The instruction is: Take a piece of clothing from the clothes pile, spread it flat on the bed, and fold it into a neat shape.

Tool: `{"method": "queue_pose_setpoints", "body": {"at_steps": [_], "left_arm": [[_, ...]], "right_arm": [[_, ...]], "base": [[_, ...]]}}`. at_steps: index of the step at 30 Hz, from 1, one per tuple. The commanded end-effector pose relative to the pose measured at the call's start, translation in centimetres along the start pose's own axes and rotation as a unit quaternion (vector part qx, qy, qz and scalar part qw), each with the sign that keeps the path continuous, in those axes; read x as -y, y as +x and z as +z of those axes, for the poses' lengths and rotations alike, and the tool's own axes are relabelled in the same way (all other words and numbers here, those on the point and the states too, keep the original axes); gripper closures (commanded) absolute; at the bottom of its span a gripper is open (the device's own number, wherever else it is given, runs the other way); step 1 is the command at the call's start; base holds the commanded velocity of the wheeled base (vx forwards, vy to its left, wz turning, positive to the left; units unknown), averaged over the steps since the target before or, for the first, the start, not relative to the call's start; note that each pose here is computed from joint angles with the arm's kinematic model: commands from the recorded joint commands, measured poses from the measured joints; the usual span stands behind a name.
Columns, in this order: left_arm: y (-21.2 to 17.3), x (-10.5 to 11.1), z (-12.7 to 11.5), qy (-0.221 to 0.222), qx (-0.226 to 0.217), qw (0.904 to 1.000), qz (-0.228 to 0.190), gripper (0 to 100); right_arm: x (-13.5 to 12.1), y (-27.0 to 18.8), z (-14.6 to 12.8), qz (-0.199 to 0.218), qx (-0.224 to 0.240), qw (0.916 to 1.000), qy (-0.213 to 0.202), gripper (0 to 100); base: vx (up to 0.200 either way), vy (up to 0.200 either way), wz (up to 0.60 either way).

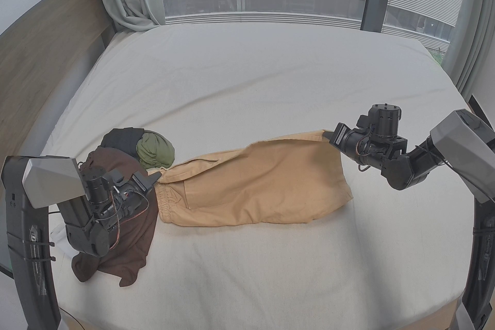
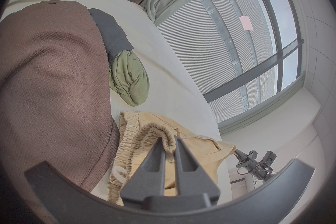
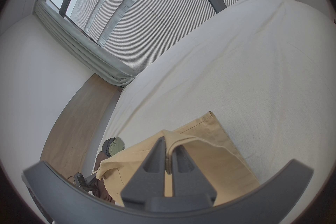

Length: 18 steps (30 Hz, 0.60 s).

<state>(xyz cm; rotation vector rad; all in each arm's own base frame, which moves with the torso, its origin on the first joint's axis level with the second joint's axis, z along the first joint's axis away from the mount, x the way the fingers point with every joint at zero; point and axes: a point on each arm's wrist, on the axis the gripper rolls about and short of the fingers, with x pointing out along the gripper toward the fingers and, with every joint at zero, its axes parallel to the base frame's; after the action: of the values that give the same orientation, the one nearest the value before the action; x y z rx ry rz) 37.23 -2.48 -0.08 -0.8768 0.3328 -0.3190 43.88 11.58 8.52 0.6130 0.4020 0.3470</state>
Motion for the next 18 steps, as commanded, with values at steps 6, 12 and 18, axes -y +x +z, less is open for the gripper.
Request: {"method": "queue_pose_setpoints", "body": {"at_steps": [6,12,18], "left_arm": [[0.1,-0.1,-0.03,0.0,0.0,1.0,0.0,0],[0.39,-0.02,0.52,0.003,0.01,0.9999,-0.006,0],[0.19,0.24,0.88,0.005,0.023,0.9997,0.0,0]], "right_arm": [[0.21,0.36,-0.32,0.002,0.001,1.0,-0.001,100],[0.42,0.94,-0.25,0.003,0.008,1.0,0.0,0],[0.27,0.84,-0.07,0.007,0.018,0.9998,-0.001,0]], "base": [[0.0,0.0,0.0],[0.0,0.0,0.0],[0.0,0.0,0.0]]}}
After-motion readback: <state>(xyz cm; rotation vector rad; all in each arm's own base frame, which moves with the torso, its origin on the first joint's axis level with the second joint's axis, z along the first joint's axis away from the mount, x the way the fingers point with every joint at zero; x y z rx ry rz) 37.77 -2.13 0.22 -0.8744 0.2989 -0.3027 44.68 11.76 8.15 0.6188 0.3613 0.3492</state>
